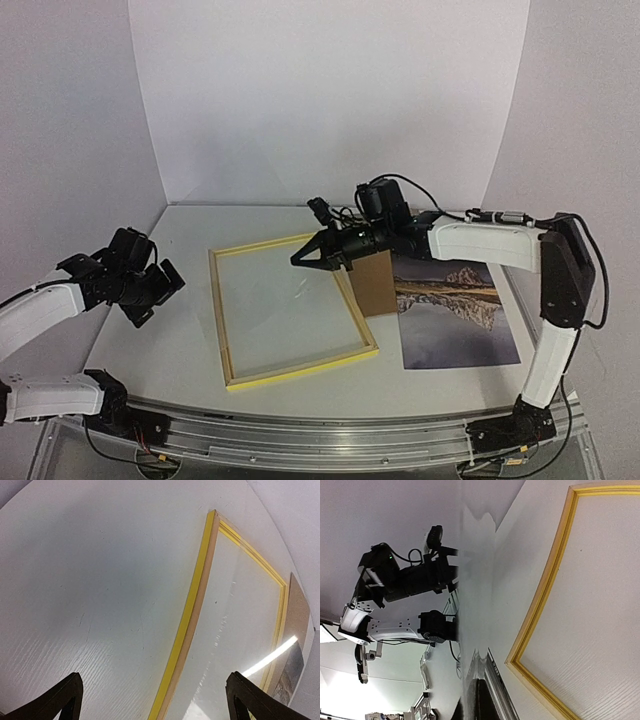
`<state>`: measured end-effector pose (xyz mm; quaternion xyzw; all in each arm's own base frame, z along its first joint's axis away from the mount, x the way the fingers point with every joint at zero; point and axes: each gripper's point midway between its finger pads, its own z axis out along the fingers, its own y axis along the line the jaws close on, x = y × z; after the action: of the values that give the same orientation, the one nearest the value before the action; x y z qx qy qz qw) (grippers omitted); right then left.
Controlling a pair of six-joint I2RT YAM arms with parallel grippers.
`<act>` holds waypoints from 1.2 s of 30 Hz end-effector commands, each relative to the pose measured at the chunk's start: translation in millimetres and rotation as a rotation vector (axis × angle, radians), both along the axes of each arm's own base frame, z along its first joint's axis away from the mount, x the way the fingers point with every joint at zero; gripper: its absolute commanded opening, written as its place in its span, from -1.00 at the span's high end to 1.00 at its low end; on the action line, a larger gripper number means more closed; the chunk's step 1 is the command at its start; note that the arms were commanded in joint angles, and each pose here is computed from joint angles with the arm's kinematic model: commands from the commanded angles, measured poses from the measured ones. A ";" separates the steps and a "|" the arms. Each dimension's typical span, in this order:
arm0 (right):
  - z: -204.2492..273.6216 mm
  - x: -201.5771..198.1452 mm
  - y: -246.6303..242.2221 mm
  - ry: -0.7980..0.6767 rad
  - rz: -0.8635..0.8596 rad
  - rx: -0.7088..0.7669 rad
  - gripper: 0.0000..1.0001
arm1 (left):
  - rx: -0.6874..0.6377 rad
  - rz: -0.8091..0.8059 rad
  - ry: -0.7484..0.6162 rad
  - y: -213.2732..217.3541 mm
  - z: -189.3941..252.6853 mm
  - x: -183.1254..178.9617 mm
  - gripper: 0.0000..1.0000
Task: Put the photo into the frame
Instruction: Place the photo frame item in the photo frame.
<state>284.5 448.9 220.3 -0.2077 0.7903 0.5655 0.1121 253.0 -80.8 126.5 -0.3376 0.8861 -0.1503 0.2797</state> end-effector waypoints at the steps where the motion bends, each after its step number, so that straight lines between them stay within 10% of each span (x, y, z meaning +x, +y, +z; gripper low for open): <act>1: -35.7 12.1 6.7 0.092 -0.044 -0.003 1.00 | 0.013 0.036 -0.019 9.4 17.2 -3.8 -0.99; 36: -143.4 11.8 -67.6 0.274 -0.199 -0.207 1.00 | -0.106 -0.113 0.058 -39.5 -58.5 68.4 -0.99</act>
<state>294.0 378.3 59.4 -0.0420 0.8801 0.4726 0.0185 301.3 -111.5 65.1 -0.3021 0.9128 -0.1713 0.2150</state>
